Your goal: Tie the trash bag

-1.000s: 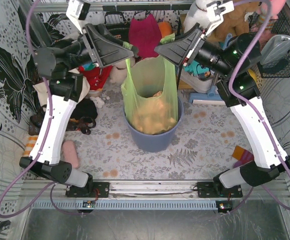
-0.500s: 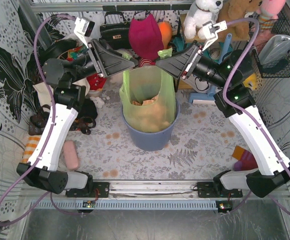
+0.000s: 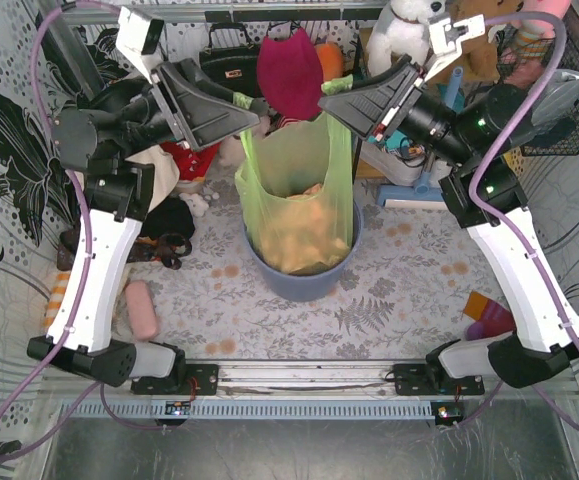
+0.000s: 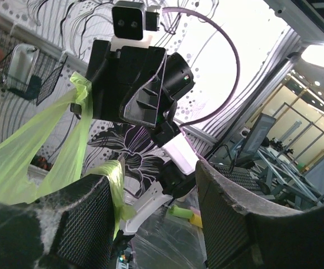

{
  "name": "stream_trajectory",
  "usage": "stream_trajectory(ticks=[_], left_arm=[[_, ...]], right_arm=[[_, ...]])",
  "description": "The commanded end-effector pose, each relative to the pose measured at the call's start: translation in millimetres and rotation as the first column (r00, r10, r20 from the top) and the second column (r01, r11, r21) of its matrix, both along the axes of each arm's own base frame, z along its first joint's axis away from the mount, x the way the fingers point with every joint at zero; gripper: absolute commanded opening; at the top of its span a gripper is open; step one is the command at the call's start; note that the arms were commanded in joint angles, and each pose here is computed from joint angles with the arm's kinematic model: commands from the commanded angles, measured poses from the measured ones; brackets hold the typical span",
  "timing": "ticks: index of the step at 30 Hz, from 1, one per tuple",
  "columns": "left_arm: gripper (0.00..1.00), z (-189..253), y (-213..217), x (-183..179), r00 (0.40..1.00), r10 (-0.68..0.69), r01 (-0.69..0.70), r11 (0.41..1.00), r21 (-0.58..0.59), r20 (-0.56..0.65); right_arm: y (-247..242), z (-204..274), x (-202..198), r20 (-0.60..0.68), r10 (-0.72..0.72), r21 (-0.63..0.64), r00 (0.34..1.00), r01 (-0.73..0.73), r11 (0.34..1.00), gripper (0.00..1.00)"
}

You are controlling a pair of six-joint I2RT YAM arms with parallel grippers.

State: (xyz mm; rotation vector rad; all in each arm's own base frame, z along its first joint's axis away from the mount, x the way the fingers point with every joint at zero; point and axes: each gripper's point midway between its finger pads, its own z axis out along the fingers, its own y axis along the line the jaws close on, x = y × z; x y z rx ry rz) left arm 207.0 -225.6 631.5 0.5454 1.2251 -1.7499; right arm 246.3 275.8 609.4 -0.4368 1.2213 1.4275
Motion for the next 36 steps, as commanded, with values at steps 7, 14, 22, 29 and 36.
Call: stream_trajectory(ticks=[7, 14, 22, 29, 36], left_arm=[[0.61, -63.0, 4.0, 33.5, 0.982, 0.142, -0.128, 0.985, 0.114, -0.128], [0.66, -83.4, 18.2, 48.7, 0.950, 0.270, -0.229, 0.943, 0.241, -0.156], [0.71, -74.4, 35.5, 34.1, 0.919, 0.383, -0.341, 0.891, 0.299, -0.093], [0.71, -29.6, 34.1, -34.9, 0.971, 0.237, -0.232, 0.966, 0.112, -0.038], [0.71, -30.5, 32.0, -59.8, 0.988, 0.128, -0.124, 0.990, 0.060, -0.080]], right_arm=[[-10.2, -54.4, 13.8, -0.122, -0.114, -0.077, 0.986, 0.105, 0.991, 0.48], [-16.1, -70.0, 16.7, -0.140, -0.174, -0.173, 0.975, 0.149, 0.973, 0.49], [-28.1, -64.9, 15.0, -0.102, -0.240, -0.252, 0.965, 0.209, 0.945, 0.52], [-30.9, -48.9, 14.1, -0.055, -0.252, -0.266, 0.966, 0.229, 0.936, 0.53], [-30.0, -46.3, 26.1, -0.030, -0.279, -0.304, 0.960, 0.257, 0.917, 0.52]])
